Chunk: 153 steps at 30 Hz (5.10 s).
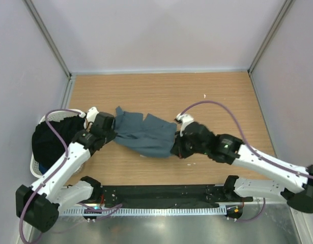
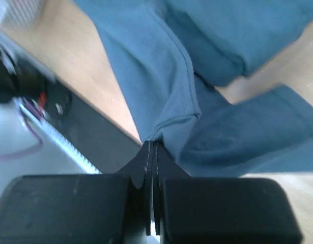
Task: Fold and stack the t-shirts
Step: Flatten the tshirt out
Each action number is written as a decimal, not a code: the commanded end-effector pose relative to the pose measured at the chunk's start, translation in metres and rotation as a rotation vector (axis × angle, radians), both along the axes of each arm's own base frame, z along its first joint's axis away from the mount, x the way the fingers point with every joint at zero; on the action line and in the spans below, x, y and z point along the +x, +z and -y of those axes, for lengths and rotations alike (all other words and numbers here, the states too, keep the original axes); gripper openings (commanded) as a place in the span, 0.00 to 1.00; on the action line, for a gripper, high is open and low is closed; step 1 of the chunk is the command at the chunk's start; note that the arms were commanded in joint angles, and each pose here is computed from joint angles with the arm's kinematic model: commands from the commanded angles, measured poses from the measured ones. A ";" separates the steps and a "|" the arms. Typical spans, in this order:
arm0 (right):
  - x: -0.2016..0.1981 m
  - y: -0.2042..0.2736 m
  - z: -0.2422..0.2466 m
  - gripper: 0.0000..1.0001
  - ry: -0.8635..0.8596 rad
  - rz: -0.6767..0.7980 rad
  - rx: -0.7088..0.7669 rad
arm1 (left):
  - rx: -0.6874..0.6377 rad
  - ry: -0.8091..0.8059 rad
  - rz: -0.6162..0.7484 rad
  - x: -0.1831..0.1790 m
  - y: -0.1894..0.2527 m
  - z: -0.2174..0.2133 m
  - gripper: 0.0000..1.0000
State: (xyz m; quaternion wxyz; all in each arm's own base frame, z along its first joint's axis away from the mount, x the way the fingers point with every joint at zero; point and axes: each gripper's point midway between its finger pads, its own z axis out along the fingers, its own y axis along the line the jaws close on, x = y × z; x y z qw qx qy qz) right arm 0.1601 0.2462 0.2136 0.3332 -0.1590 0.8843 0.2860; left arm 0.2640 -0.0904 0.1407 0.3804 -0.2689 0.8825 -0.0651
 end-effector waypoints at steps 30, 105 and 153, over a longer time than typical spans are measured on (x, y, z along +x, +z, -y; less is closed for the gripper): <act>0.178 -0.016 -0.065 0.76 -0.203 0.135 -0.125 | -0.017 -0.073 -0.011 0.018 0.040 -0.009 0.90; 0.214 0.079 0.244 0.01 -0.995 -0.048 -0.609 | 0.000 -0.252 -0.169 0.162 -0.046 0.038 1.00; 0.271 -0.083 0.340 0.01 -1.050 -0.412 -0.687 | 0.217 -0.585 -0.491 0.091 -0.091 0.122 0.00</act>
